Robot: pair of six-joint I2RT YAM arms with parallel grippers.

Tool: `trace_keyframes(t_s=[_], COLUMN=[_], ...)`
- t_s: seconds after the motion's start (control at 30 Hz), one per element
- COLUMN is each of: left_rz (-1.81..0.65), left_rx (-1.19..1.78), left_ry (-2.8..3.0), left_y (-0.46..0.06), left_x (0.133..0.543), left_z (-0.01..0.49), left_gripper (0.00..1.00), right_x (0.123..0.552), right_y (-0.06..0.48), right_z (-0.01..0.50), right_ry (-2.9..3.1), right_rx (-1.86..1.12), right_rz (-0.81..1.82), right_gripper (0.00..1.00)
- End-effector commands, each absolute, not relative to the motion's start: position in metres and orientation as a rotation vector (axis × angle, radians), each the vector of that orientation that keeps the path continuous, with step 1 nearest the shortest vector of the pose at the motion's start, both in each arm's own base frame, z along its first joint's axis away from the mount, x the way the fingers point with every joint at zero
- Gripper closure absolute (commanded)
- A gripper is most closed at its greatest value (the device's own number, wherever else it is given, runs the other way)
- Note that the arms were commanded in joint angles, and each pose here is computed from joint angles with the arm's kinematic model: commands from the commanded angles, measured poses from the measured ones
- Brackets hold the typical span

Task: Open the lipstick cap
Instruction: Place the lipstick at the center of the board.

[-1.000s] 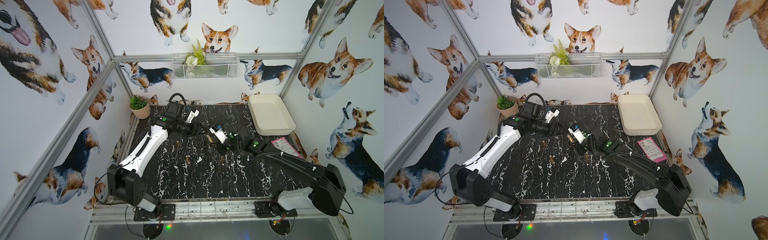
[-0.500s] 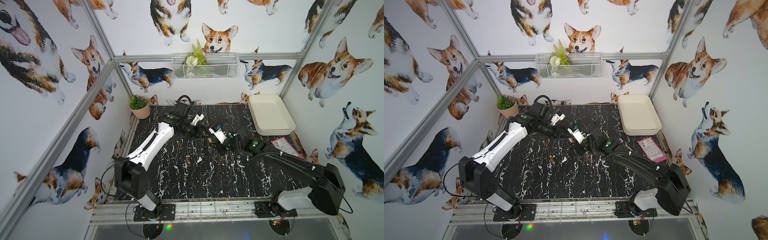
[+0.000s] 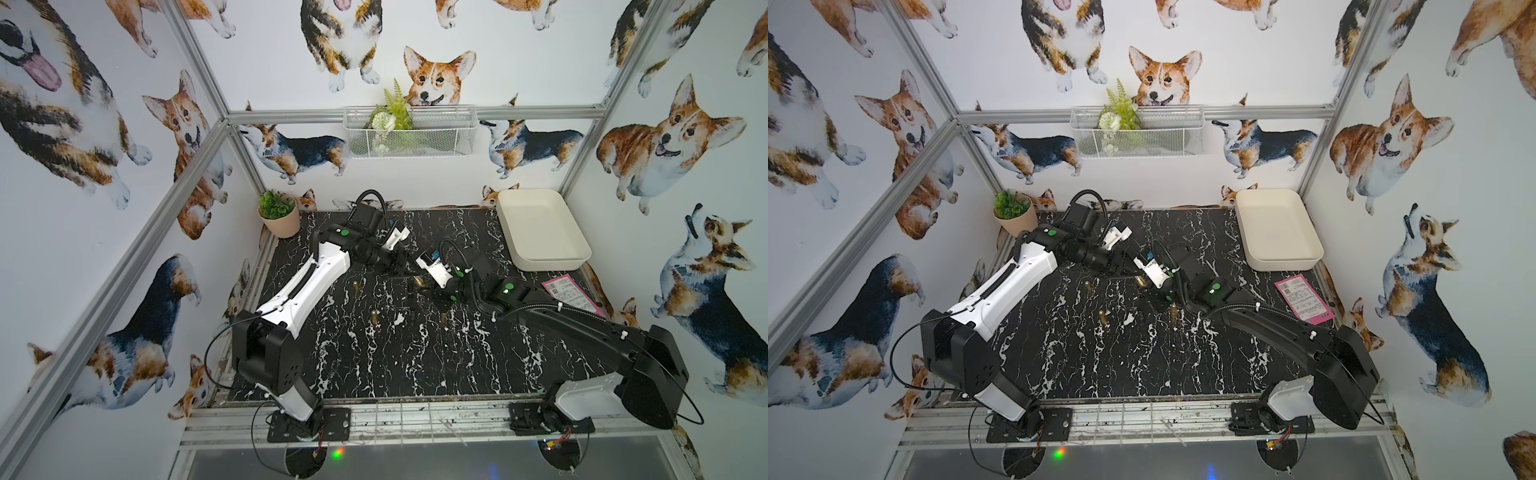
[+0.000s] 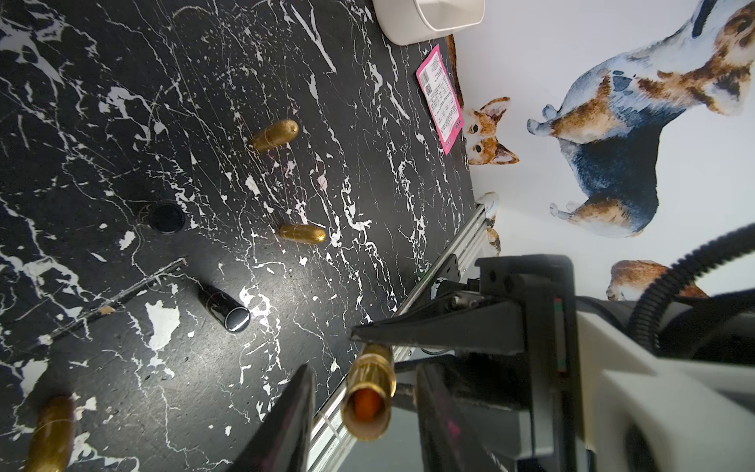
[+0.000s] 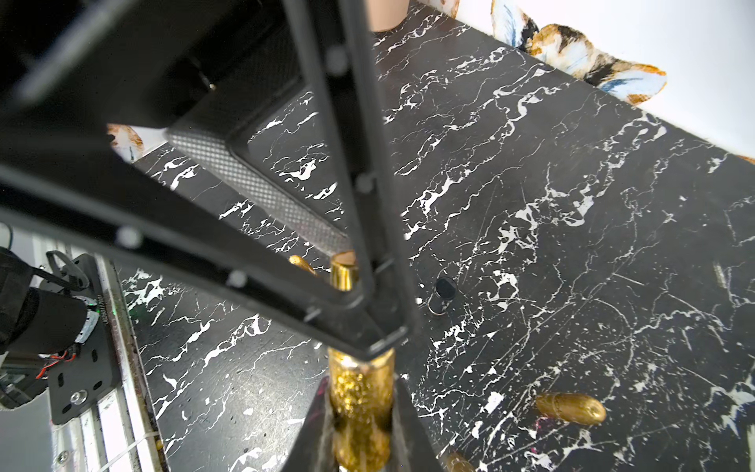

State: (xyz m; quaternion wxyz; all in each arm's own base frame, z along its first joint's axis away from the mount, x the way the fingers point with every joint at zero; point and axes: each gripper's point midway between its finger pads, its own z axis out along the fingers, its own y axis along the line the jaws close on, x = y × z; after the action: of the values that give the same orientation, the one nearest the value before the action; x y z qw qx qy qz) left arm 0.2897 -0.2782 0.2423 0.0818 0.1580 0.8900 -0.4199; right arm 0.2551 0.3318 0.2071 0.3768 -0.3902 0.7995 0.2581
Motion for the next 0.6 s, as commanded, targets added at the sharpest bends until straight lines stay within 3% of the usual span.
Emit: trace_keyframes(t_s=[0.0, 0.57], left_rz=[-1.263, -1.256], left_rx=[0.499, 0.523], left_ry=[2.662, 2.686], left_y=[-0.2789, -0.2804], left_x=[0.2858, 0.2823], left_z=[0.2439, 0.2411], left_gripper=[0.61, 0.68], right_x=[0.2567, 0.2566], right_y=[0.3344, 0.3350], right_z=[0.2105, 0.2079], right_ry=[2.024, 2.029], right_rx=[-1.011, -1.022], right_rz=[0.650, 0.638], right_gripper=[1.00, 1.00])
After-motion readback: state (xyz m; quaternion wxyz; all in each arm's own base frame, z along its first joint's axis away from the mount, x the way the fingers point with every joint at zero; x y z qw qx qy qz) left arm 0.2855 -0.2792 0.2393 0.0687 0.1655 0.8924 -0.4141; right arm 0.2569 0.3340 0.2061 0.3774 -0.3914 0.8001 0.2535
